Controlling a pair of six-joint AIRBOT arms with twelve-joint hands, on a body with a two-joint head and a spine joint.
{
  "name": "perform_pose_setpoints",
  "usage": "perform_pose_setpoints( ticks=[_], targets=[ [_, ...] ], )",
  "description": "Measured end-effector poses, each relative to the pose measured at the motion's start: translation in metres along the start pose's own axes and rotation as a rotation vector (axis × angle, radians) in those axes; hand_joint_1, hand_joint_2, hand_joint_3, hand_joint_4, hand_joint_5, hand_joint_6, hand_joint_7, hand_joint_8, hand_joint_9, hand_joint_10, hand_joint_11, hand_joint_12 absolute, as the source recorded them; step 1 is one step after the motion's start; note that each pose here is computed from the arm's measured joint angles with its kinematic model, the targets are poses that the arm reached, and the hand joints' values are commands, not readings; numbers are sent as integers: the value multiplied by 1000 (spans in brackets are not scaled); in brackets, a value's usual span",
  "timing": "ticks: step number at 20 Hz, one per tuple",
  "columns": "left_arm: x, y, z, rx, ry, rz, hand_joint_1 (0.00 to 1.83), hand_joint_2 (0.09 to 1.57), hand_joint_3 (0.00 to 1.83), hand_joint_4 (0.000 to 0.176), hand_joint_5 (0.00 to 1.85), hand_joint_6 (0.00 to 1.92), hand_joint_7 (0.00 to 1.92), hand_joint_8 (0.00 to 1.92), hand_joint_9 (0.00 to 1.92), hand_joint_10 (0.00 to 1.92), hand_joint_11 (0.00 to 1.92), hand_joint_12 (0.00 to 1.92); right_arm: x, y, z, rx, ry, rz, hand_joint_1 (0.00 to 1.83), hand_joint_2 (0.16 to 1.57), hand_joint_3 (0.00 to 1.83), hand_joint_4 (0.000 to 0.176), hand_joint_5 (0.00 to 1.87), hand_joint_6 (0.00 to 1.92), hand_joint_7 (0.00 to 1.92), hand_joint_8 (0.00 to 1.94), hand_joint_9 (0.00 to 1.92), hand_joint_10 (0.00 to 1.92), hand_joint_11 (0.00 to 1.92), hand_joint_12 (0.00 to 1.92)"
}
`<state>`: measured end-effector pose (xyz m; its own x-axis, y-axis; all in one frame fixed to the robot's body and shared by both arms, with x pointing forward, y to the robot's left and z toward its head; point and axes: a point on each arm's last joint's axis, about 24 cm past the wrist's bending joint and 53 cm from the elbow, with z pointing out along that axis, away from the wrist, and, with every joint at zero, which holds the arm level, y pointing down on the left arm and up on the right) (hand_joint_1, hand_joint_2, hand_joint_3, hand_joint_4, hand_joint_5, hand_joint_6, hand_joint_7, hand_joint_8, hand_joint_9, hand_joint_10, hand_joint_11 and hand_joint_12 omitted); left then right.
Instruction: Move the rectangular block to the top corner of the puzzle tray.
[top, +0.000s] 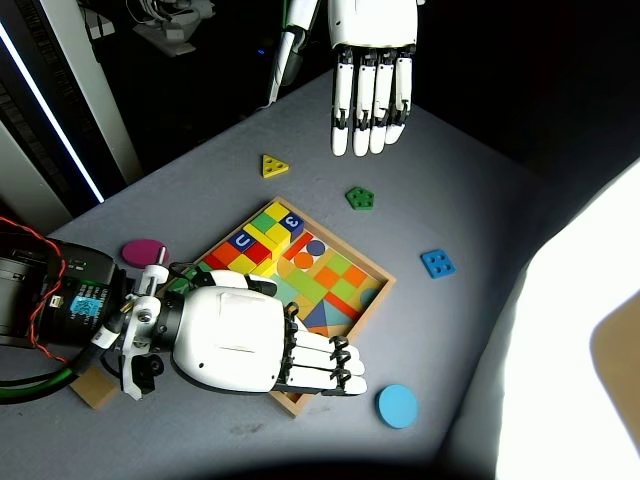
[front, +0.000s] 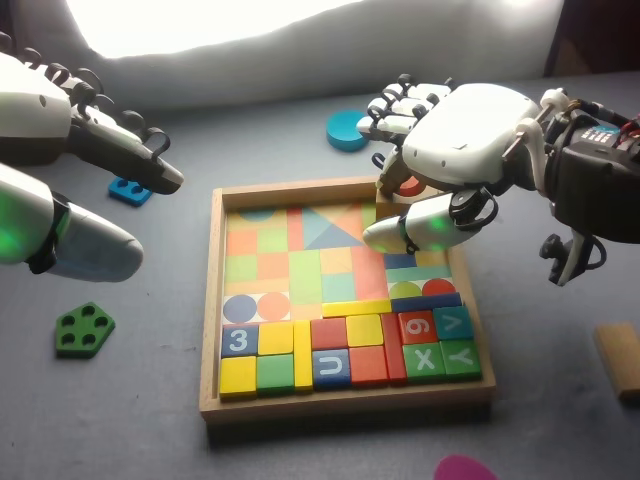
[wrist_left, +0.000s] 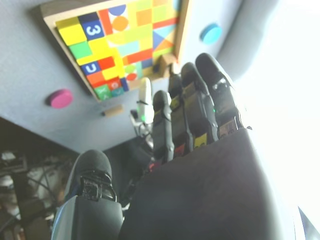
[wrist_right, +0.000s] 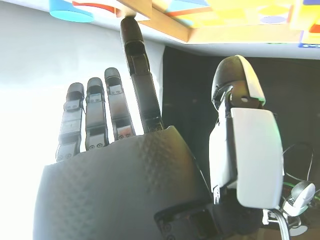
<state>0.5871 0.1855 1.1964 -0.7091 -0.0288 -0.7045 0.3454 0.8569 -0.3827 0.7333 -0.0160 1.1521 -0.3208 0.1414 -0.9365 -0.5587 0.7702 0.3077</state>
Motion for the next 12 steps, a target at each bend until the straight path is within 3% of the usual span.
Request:
perform_pose_setpoints(
  ticks=[4, 7, 11, 12],
  targets=[
    [0, 0, 0, 0, 0, 0, 43, 1235, 1, 37, 283, 3, 289, 1, 298, 3, 0, 867, -4, -2, 4, 3, 7, 0, 0, 1117, 0, 0, 793, 32, 124, 13, 0, 0, 0, 0],
    [0, 0, 0, 0, 0, 0, 35, 1230, 0, 49, 295, 2, 293, 0, 304, 2, 0, 902, -5, -2, 5, 4, 7, -5, 0, 1119, 0, 0, 819, 44, 115, 8, 0, 0, 0, 0],
    [0, 0, 0, 0, 0, 0, 35, 1234, 0, 39, 310, 7, 299, 6, 305, 6, 0, 880, -6, -1, 5, 2, 7, -4, 0, 1122, 1, 0, 783, 29, 94, 2, 0, 0, 0, 0],
    [0, 0, 0, 0, 0, 0, 37, 1230, 0, 46, 297, 1, 311, 7, 318, 8, 0, 892, -7, -1, 5, 2, 9, -4, 0, 1121, 1, 0, 774, 25, 95, 3, 0, 0, 0, 0]
  ],
)
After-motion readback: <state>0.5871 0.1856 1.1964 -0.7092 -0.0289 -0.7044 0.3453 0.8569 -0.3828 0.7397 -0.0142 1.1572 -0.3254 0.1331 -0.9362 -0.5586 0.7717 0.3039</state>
